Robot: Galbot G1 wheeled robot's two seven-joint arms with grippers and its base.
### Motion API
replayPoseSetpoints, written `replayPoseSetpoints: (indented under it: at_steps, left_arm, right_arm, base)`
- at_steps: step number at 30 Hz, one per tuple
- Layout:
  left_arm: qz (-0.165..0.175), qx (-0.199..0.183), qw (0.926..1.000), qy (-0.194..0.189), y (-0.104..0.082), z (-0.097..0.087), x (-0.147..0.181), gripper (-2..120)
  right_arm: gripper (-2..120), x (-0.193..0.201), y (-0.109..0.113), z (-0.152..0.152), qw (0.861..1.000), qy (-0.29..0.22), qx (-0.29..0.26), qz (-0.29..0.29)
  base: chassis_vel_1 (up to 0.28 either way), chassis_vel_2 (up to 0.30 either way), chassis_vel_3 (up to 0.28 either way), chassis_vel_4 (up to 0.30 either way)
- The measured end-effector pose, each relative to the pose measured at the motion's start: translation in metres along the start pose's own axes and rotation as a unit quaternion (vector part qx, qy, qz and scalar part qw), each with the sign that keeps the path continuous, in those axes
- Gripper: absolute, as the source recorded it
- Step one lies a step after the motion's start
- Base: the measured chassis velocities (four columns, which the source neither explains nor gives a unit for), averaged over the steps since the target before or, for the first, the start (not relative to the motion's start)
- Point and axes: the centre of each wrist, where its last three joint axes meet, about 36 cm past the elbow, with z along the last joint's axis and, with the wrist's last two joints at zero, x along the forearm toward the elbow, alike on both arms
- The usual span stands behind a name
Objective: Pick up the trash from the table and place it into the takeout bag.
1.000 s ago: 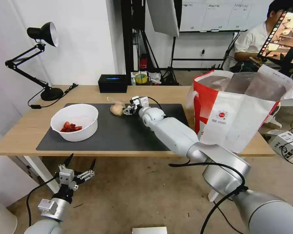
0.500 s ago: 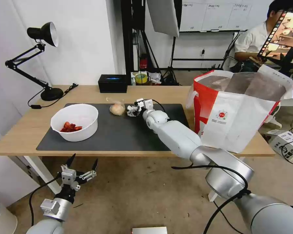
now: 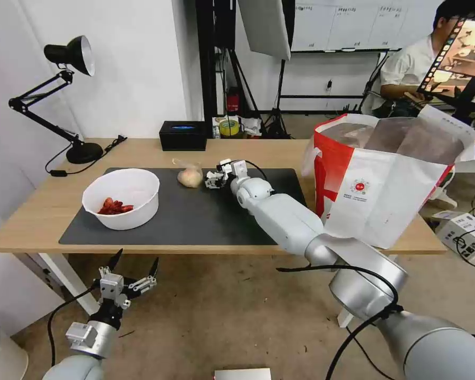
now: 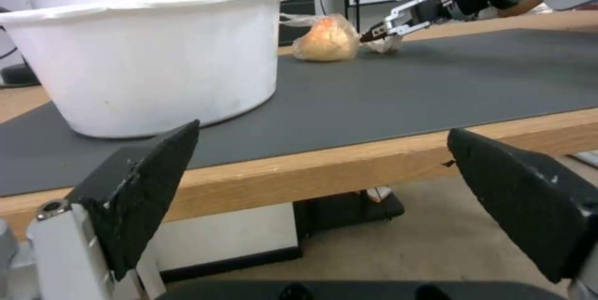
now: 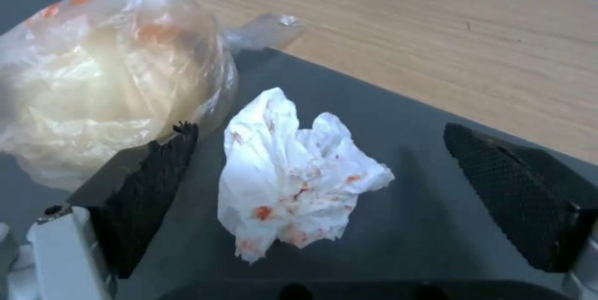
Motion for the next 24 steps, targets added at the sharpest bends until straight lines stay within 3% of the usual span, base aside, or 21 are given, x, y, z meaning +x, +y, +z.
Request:
replayPoseSetpoints:
  at_steps: [24]
  left_arm:
    - [0.002,0.000,1.0000,-0.002,-0.0003,0.0006,-0.0015,100]
  right_arm:
    - [100,-0.0020,-0.0092,0.0064,1.000,0.012,0.015,0.000]
  base:
    - [0.000,0.000,0.000,0.000]
